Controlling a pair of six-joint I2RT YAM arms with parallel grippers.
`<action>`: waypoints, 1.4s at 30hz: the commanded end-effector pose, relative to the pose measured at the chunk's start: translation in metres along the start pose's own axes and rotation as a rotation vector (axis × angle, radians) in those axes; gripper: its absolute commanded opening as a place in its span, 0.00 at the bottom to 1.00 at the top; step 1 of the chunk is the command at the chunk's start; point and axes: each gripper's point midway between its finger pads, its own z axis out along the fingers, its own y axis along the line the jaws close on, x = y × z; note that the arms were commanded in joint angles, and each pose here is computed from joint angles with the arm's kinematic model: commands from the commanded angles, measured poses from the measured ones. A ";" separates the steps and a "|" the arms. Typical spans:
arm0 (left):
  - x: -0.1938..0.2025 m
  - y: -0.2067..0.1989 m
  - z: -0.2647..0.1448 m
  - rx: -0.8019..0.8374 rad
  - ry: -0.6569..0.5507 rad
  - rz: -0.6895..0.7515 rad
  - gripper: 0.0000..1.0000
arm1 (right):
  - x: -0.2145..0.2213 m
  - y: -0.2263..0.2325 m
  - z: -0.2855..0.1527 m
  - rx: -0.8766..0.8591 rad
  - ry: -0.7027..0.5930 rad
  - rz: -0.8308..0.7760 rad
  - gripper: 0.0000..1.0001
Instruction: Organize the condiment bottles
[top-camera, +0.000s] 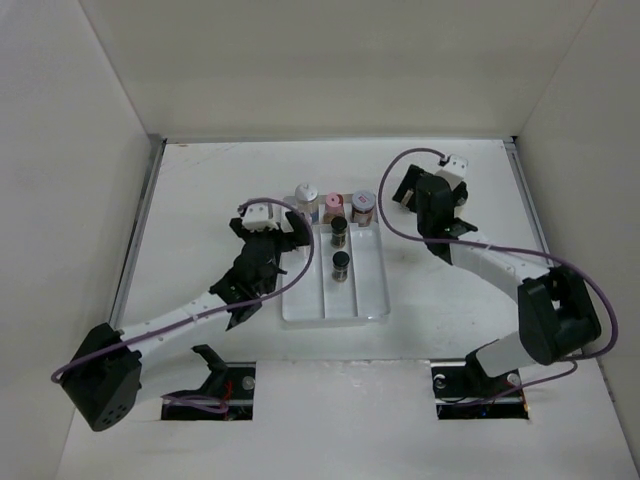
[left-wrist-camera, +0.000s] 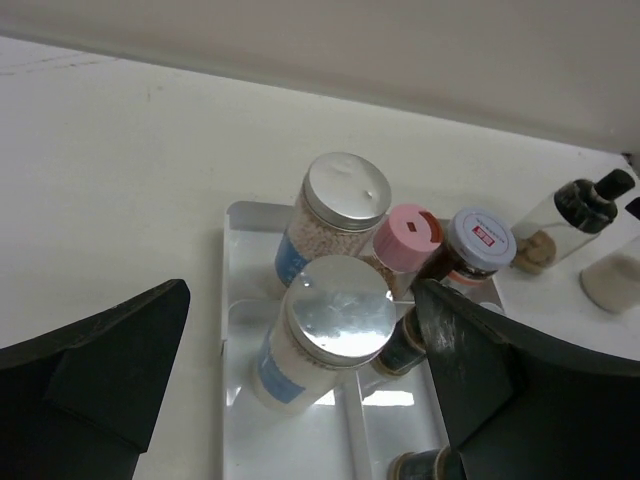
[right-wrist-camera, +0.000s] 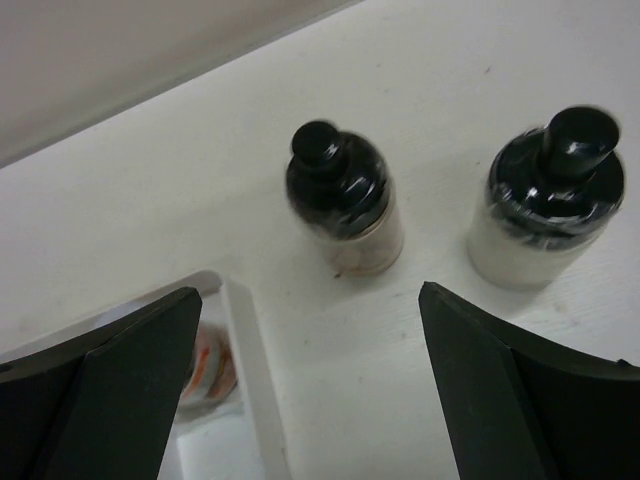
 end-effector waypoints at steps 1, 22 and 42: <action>-0.022 0.011 -0.006 -0.004 -0.118 -0.103 1.00 | -0.034 -0.007 0.018 0.065 -0.043 -0.048 0.98; 0.005 0.053 0.000 -0.116 -0.116 -0.126 1.00 | 0.008 -0.008 0.097 0.066 0.155 -0.121 0.82; 0.006 0.048 -0.003 -0.069 -0.117 -0.155 1.00 | -0.005 0.013 -0.014 0.006 -0.010 -0.099 0.50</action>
